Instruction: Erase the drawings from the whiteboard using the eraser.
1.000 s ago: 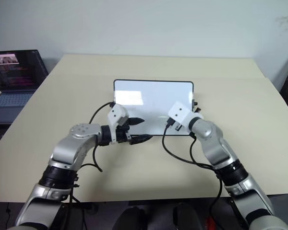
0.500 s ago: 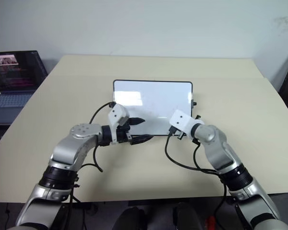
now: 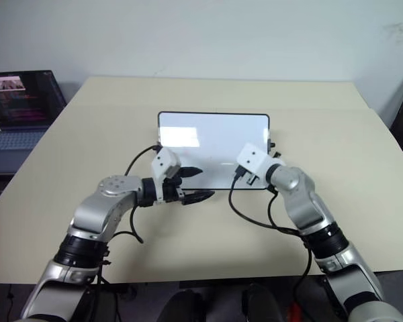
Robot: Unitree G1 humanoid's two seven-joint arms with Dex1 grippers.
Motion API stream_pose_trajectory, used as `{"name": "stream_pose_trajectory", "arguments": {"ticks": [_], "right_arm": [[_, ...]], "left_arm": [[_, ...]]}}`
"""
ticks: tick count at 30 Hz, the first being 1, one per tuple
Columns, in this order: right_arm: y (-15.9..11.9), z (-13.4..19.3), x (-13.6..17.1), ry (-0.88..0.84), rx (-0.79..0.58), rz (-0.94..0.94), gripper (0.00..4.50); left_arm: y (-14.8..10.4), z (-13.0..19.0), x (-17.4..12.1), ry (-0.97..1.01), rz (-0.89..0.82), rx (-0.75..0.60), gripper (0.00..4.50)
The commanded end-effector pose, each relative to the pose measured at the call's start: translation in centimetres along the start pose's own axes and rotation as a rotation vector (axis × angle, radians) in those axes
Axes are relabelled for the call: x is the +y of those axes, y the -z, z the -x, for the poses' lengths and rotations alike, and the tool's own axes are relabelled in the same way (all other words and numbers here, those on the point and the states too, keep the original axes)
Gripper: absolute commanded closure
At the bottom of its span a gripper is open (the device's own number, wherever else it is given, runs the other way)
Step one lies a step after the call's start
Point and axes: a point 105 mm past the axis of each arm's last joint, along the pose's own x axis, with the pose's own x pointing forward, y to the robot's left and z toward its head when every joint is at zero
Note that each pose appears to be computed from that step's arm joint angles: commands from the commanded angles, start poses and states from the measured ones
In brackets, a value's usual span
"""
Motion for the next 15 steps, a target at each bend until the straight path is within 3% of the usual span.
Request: {"name": "stream_pose_trajectory", "arguments": {"ticks": [1,6,12,15], "right_arm": [[-0.8,-0.4,-2.4,0.142,-0.023,-0.004,3.39],[-1.7,-0.5,-4.4,0.239,-0.060,-0.009,3.39],[0.2,-0.7,-0.4,0.033,0.011,-0.054,3.39],[0.3,-0.4,-0.5,0.046,0.009,-0.066,3.39]], "left_arm": [[-1.2,0.3,-0.2,0.004,-0.036,-0.037,0.00],[-1.1,0.2,-0.2,0.002,-0.035,-0.037,0.00],[-1.2,0.2,-0.1,0.000,-0.035,-0.041,0.00],[-1.2,0.2,-0.1,-0.003,-0.033,-0.045,0.00]]}}
